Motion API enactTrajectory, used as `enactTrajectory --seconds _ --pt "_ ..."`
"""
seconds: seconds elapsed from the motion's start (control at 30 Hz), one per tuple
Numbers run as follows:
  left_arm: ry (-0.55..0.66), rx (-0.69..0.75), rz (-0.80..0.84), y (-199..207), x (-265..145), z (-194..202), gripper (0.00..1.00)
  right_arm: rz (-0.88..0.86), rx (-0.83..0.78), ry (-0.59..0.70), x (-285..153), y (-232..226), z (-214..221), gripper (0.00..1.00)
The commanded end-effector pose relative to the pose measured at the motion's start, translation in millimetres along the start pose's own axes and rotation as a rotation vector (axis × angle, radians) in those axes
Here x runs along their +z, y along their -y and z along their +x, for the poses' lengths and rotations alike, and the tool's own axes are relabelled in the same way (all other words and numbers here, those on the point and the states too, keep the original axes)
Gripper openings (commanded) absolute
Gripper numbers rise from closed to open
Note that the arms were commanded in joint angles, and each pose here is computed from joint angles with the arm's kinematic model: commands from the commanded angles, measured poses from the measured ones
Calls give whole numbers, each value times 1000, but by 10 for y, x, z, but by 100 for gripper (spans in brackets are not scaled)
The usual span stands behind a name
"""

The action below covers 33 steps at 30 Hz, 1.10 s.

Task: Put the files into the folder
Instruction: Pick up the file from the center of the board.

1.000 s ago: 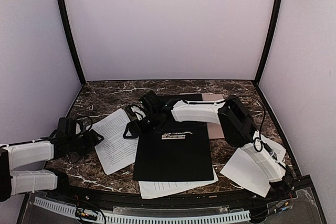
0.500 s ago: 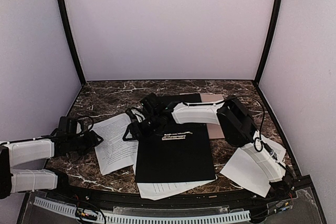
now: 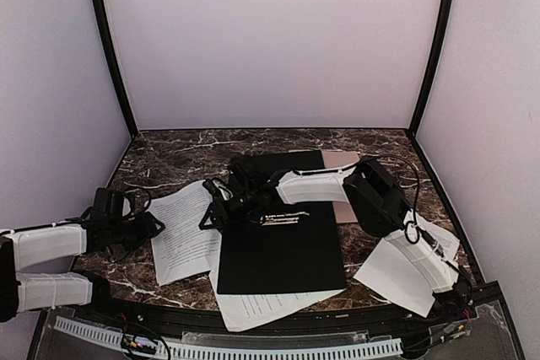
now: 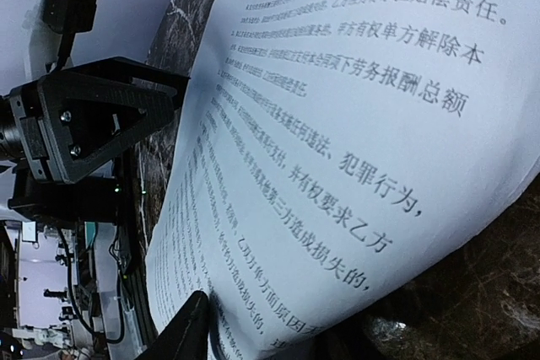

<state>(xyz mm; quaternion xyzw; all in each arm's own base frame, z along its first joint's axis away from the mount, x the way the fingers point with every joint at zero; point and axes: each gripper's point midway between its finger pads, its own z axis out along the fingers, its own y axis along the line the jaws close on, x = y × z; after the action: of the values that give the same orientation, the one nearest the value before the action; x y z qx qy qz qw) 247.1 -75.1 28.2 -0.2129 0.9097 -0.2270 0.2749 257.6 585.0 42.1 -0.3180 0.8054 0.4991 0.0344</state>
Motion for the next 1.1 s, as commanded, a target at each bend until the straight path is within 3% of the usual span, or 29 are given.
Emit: enactTrajectory --seconds 0.0,0.23,0.4,0.7,0.9,1.07 --pt "-133 -4 -96 -281 1 363 58 -48 38 -21 118 71 99 38" --pt "-117 39 -99 -232 -41 276 58 -79 28 10 35 -12 -12 20" --pt "-96 36 -94 -223 -66 249 58 -83 12 42 -102 -81 -127 0" --pt "17 40 -65 -62 -235 -14 59 -168 -17 108 -346 -345 -356 0" --pt "120 57 -22 159 -448 -297 76 -230 -33 155 -528 -494 -492 0" --pt "130 69 14 314 -521 -402 82 -282 -41 176 -623 -608 -572 0"
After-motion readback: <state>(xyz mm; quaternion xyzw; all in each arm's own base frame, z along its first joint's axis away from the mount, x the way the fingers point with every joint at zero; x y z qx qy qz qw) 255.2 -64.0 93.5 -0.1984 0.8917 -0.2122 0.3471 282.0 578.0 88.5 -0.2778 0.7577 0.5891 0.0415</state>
